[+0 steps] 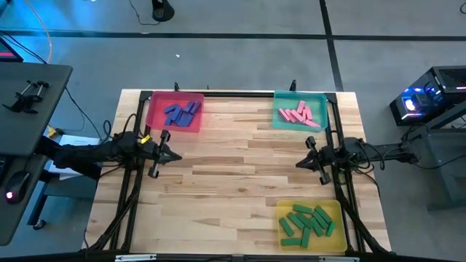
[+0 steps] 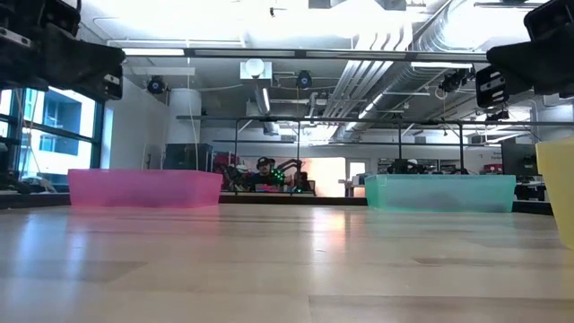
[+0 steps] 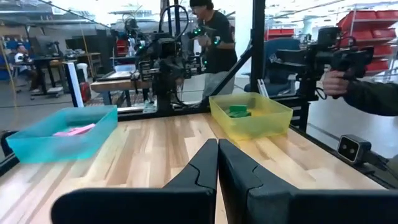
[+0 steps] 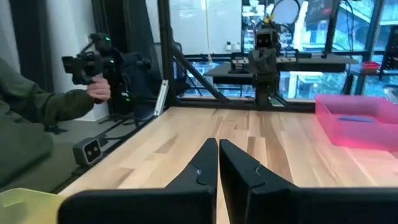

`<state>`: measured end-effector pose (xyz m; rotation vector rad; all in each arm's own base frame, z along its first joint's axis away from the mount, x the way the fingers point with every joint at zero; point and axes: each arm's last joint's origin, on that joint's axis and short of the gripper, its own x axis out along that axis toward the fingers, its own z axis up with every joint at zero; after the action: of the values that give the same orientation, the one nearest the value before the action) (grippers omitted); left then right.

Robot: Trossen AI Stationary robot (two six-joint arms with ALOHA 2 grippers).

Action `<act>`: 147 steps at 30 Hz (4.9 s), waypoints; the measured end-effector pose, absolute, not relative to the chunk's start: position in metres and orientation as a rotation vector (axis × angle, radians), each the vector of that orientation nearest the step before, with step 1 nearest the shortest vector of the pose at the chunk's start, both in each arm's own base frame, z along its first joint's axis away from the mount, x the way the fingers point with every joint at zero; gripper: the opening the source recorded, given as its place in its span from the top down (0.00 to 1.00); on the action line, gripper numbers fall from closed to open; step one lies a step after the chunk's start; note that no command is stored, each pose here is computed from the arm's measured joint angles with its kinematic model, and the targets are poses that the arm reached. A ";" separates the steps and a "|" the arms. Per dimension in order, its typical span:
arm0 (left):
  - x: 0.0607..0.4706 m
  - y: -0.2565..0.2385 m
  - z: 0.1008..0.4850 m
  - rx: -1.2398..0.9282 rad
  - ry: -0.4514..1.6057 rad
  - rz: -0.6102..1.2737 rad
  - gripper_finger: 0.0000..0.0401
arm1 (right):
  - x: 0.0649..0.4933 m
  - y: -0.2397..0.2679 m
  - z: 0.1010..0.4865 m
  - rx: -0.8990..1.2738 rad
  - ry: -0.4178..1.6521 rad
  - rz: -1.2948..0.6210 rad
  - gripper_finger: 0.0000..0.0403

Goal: Sort blocks
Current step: Return to Home Position

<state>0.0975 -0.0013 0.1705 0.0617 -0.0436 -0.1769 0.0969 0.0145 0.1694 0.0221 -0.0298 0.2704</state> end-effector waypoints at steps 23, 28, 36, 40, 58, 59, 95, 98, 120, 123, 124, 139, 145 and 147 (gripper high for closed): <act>0.099 -0.001 0.169 -0.073 -0.013 -0.149 1.00 | 0.102 0.014 0.163 0.183 0.072 0.236 1.00; 0.098 -0.002 0.170 -0.073 -0.023 -0.163 1.00 | 0.101 0.014 0.163 0.183 0.064 0.238 1.00; 0.097 -0.005 0.173 -0.070 -0.054 -0.194 1.00 | 0.100 0.014 0.165 0.182 0.047 0.239 1.00; 0.097 -0.005 0.172 -0.070 -0.049 -0.194 1.00 | 0.100 0.014 0.165 0.182 0.047 0.240 1.00; 0.097 -0.005 0.172 -0.071 -0.043 -0.196 1.00 | 0.101 0.010 0.163 -0.107 0.032 0.103 1.00; 0.097 -0.005 0.172 -0.071 -0.043 -0.196 1.00 | 0.101 0.010 0.163 -0.093 0.036 0.103 1.00; 0.097 -0.005 0.172 -0.071 -0.042 -0.196 1.00 | 0.100 0.009 0.168 0.028 0.032 0.078 1.00; 0.097 -0.006 0.172 -0.071 -0.043 -0.203 1.00 | 0.101 0.007 0.166 0.022 0.012 0.062 1.00; 0.096 -0.010 0.172 -0.071 -0.048 -0.244 1.00 | 0.102 0.000 0.163 0.099 0.048 0.031 1.00; 0.096 -0.007 0.172 -0.070 -0.049 -0.217 1.00 | 0.102 0.000 0.163 0.099 0.048 0.031 1.00; 0.096 -0.007 0.172 -0.070 -0.049 -0.212 1.00 | 0.102 0.000 0.163 0.099 0.048 0.031 1.00; 0.098 0.004 0.168 -0.039 -0.010 0.105 1.00 | 0.102 0.000 0.163 0.099 0.050 0.031 1.00; 0.102 0.001 0.162 0.001 0.060 0.006 1.00 | 0.102 0.000 0.162 0.099 0.054 0.032 1.00; 0.102 0.001 0.161 0.001 0.070 0.007 1.00 | 0.102 0.000 0.162 0.099 0.054 0.032 1.00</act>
<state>0.1022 0.0011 0.1613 0.0014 0.0696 0.0066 0.1023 -0.0001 0.1623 0.0988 0.0537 0.0318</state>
